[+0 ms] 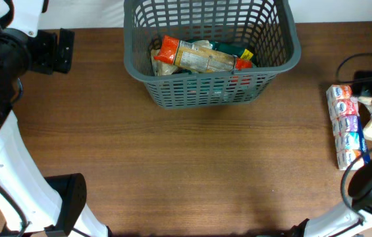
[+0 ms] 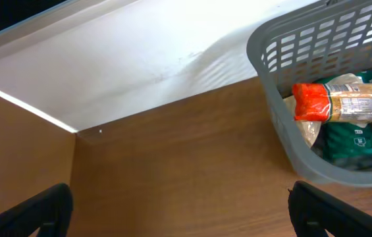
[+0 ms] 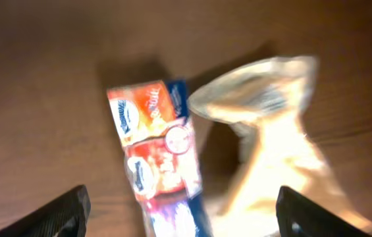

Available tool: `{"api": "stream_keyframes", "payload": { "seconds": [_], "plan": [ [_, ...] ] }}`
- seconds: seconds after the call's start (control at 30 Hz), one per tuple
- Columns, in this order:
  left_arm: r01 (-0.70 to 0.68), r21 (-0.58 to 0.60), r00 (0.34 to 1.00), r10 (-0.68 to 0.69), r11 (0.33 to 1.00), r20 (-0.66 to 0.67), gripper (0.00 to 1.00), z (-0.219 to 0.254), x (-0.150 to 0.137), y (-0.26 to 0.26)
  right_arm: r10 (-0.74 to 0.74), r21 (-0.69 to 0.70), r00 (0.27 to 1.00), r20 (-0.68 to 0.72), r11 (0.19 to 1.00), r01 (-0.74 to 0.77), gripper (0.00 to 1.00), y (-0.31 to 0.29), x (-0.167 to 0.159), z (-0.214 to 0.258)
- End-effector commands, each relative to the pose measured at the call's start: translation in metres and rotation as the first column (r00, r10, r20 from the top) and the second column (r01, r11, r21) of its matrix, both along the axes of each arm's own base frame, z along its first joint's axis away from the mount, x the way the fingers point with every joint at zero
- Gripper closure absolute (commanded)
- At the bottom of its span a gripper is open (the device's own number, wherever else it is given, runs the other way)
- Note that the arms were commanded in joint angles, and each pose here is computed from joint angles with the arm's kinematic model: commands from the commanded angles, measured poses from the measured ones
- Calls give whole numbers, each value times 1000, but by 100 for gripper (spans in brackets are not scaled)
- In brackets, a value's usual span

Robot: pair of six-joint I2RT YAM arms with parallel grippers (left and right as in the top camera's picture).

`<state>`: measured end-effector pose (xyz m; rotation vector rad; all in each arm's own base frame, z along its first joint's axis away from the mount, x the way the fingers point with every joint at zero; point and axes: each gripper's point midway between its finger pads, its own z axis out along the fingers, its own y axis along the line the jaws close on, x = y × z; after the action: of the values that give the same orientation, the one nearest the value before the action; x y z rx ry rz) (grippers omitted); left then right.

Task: Pack container
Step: 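Move the right gripper to the pink tissue multipack and grasp it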

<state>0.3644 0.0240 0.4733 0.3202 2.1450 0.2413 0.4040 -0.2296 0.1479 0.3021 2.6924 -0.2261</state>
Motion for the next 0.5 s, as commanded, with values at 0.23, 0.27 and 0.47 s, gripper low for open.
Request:
{"api": "stream_keyframes", "payload": {
  "seconds": [0.23,0.27,0.47],
  "plan": [
    [-16,-4,1000,16,1000,5,1,1,-1,3,7,78,989,-151,997,5,12,6,-12,-98],
    [-16,-4,1000,16,1000,5,1,1,-1,3,8,88,985,-174,996,8,12,8,-16,-111],
    [-16,-4,1000,16,1000,5,1,1,-1,3,14,112,977,-214,994,11,27,15,-27,-145]
  ]
}}
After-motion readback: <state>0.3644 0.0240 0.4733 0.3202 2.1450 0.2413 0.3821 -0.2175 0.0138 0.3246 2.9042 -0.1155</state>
